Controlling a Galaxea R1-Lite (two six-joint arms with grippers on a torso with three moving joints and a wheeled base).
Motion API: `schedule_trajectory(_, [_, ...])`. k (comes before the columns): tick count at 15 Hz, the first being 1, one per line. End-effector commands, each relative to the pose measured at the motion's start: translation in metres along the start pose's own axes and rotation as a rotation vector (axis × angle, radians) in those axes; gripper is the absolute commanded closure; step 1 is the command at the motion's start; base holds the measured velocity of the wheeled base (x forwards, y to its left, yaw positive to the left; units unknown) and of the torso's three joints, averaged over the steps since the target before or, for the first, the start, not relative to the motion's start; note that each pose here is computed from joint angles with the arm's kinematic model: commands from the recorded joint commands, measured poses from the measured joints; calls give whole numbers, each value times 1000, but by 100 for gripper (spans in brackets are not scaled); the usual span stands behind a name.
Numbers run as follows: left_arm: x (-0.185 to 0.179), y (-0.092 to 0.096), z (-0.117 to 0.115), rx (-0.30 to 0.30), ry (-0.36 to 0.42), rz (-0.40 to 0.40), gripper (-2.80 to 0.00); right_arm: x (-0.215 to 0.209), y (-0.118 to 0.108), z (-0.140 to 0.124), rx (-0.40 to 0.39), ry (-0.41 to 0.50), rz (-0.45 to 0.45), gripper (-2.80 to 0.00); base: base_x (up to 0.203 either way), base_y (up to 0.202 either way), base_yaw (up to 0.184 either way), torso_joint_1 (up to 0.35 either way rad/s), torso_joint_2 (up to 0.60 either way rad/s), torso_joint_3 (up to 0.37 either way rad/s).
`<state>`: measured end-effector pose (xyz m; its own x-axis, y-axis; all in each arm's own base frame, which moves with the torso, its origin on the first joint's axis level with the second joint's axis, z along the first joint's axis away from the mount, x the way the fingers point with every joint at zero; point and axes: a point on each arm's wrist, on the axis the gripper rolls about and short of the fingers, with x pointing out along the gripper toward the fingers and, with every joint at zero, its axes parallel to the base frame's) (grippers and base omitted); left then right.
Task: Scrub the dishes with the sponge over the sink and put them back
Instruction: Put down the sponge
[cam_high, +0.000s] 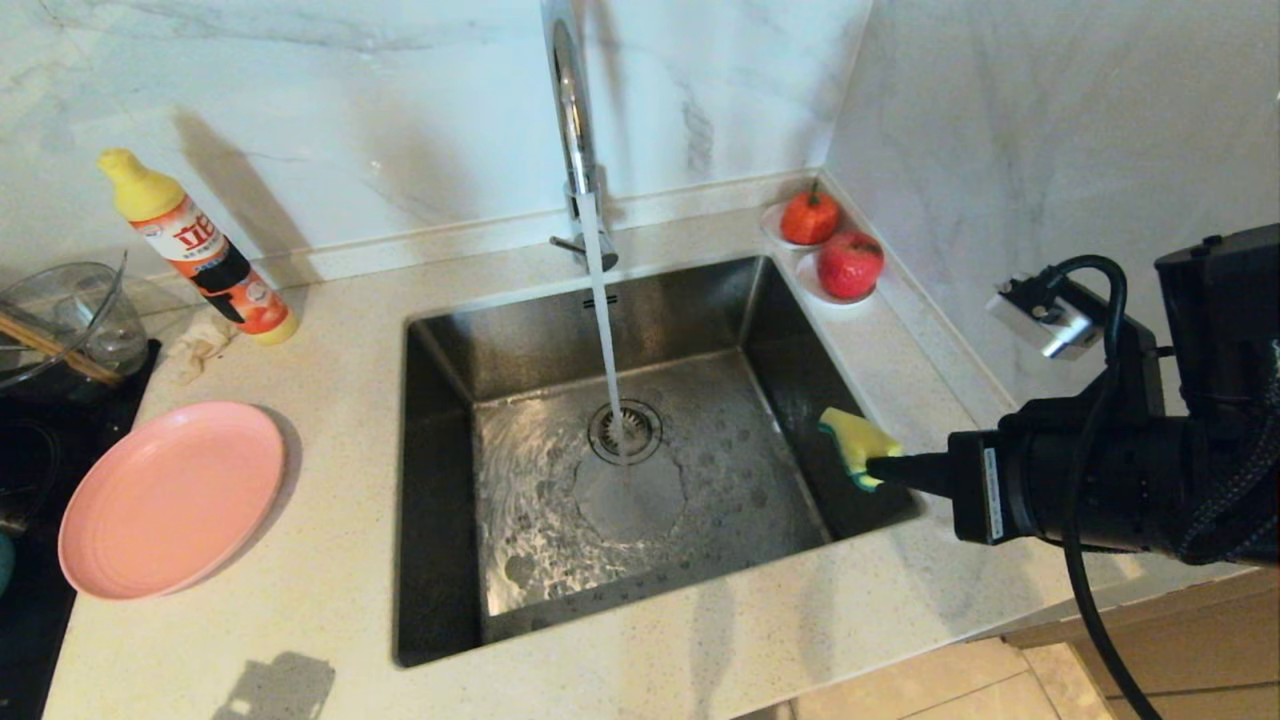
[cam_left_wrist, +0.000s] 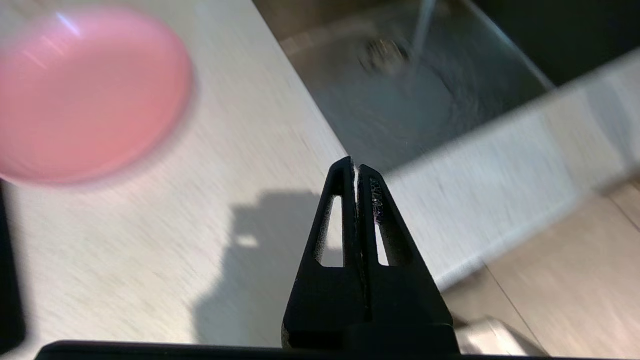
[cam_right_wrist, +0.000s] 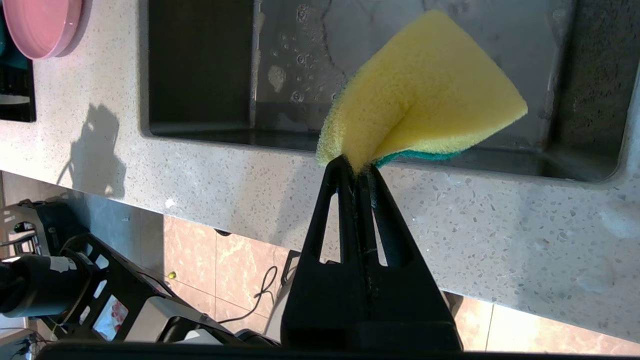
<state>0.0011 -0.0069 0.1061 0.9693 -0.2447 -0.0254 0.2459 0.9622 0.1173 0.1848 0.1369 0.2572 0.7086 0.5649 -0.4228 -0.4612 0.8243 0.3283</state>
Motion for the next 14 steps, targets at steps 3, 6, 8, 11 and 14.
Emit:
schedule_trajectory(3, [-5,-1,-12,-36,45,-8,0,3,-1,-4,3,20,-3,0,0,0,0,0,0,0])
schedule_trajectory(6, [-8,1,-15,-44,46,133,0,4,-1,-4,1,21,-1,0,0,0,0,0,0,0])
schedule_trajectory(8, [-13,1,-20,-42,47,209,0,11,-2,-6,1,40,-11,0,0,0,0,0,0,0])
schedule_trajectory(11, [-26,-3,-29,-29,-22,220,0,8,-2,-10,-2,45,-11,0,0,0,0,0,0,0])
schedule_trajectory(14, [-25,-3,-31,-73,8,220,0,6,-2,-9,-4,41,-13,0,0,0,0,0,0,0])
